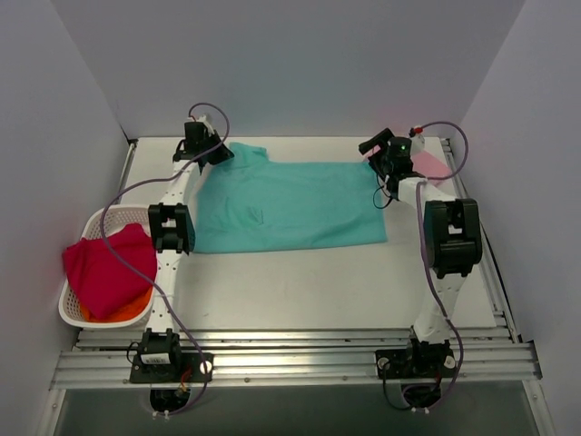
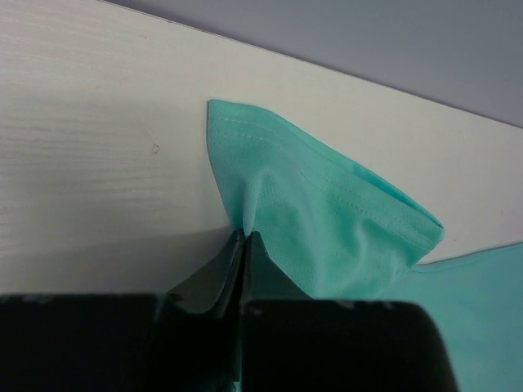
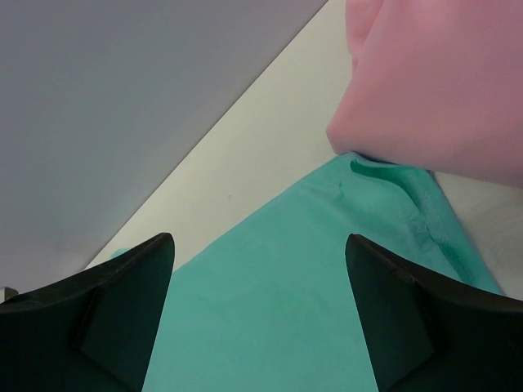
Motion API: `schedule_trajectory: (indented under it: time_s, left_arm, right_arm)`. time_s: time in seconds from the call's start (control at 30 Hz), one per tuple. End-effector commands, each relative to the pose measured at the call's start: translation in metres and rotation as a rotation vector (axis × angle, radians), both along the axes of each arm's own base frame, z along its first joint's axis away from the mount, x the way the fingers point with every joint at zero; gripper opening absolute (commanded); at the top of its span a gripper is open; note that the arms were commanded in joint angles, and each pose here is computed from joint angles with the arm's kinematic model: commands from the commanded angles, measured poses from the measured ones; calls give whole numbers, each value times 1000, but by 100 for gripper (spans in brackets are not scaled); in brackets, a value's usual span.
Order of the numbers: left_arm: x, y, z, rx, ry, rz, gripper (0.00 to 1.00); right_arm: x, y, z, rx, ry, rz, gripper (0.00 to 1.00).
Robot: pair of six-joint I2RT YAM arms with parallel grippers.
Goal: Fold and stack the t-shirts
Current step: Fold the tshirt
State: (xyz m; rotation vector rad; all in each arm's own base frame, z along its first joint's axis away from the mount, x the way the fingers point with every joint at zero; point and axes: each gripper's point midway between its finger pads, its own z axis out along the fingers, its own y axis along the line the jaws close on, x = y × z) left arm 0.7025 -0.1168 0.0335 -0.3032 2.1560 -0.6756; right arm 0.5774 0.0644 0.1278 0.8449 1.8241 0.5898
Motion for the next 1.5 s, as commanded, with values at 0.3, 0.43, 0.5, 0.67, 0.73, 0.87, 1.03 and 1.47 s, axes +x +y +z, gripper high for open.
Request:
schedule_trajectory:
  time_s: [0.3, 0.43, 0.5, 0.67, 0.73, 0.87, 1.03, 1.47]
  left_arm:
    - [-8, 28, -1, 44, 44, 30, 2]
    - [-12, 35, -5, 37, 51, 50, 2]
    - [-13, 36, -9, 34, 66, 50, 2]
    - [-13, 35, -11, 20, 72, 44, 2]
    - [-12, 34, -10, 14, 63, 39, 2]
    - [-13, 34, -9, 6, 61, 34, 2]
    - [-12, 33, -10, -3, 60, 31, 2]
    - [-11, 33, -11, -23, 63, 32, 2]
  right_arm:
    - [48, -23, -42, -125, 108, -41, 81]
    - [46, -22, -60, -110, 138, -42, 80]
    - [43, -22, -65, -118, 155, -43, 80]
    - [36, -31, -71, -150, 175, -75, 80]
    - [37, -30, -76, -143, 182, -71, 79]
    - [46, -29, -79, -142, 178, -71, 77]
    - [57, -31, -91, -143, 185, -83, 73]
    - [68, -20, -102, -131, 195, -61, 39]
